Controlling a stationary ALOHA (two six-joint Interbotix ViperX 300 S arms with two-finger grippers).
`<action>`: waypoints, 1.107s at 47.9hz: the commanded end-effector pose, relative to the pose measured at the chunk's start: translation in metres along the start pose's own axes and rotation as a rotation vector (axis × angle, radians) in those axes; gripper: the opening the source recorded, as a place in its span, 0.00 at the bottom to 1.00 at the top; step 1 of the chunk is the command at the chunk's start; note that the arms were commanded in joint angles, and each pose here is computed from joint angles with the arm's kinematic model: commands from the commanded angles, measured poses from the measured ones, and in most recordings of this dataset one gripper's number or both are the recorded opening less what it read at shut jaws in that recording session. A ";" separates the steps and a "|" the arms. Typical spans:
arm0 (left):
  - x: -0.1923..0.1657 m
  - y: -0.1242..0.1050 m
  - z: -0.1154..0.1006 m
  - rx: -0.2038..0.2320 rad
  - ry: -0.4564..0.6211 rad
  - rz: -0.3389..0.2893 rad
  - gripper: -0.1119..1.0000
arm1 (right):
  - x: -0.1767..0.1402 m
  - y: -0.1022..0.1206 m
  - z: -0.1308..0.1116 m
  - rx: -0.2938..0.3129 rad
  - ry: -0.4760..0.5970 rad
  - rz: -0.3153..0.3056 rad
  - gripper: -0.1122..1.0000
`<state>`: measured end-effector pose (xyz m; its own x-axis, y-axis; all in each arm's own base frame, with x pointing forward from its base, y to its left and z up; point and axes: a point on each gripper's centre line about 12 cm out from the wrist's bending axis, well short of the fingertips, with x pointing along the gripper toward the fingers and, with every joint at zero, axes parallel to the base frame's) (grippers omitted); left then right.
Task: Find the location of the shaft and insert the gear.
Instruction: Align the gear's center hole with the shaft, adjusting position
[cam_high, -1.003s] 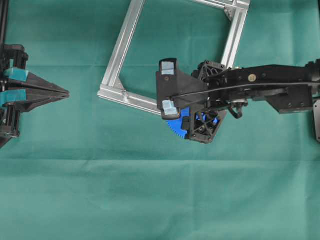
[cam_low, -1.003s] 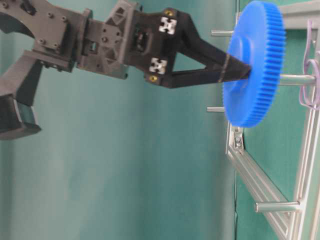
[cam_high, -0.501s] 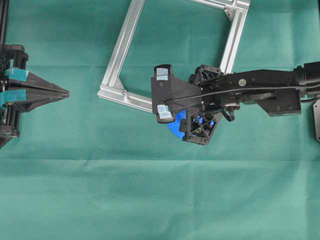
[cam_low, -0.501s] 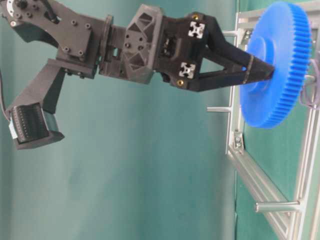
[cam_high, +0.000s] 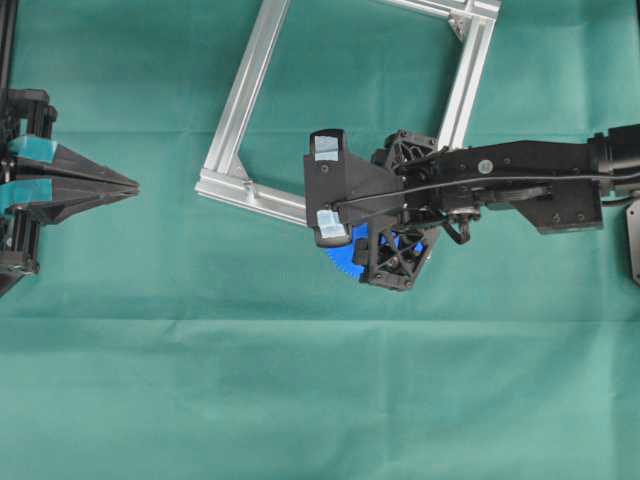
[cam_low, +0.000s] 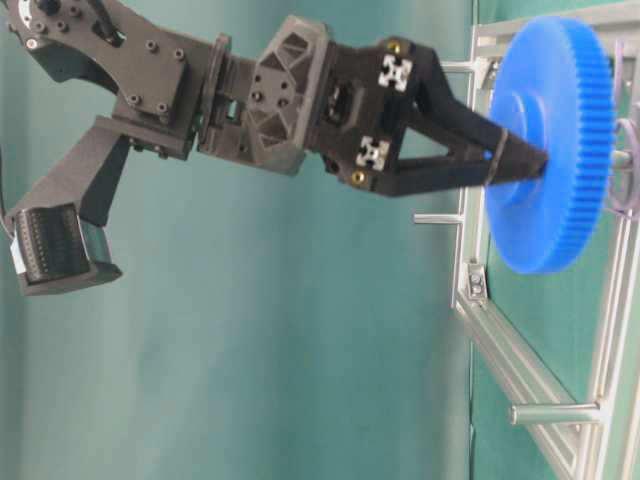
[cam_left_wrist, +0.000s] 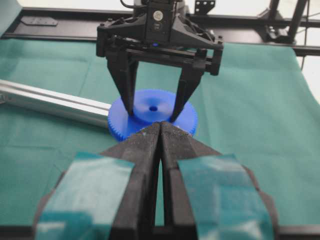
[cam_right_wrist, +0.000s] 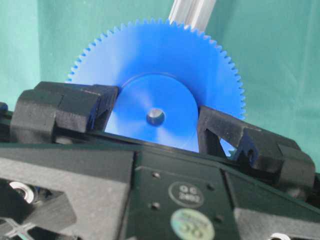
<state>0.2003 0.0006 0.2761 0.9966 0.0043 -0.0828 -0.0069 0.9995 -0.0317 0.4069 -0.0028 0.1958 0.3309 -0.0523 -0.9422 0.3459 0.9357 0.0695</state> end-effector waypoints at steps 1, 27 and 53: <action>0.001 0.000 0.005 -0.003 -0.014 0.001 0.10 | -0.002 0.001 0.005 0.000 -0.030 0.011 0.72; 0.001 0.000 0.005 -0.003 -0.011 0.001 0.10 | 0.006 -0.010 0.017 -0.002 -0.057 -0.015 0.72; 0.001 0.000 0.004 -0.005 -0.005 0.002 0.10 | -0.003 -0.034 0.010 -0.012 -0.100 -0.064 0.72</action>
<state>0.2001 0.0006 0.2749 0.9960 0.0040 -0.0889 -0.0068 0.9995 -0.0317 0.4046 -0.0263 0.1823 0.3470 -0.1231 -0.9298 0.3449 0.9386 0.0045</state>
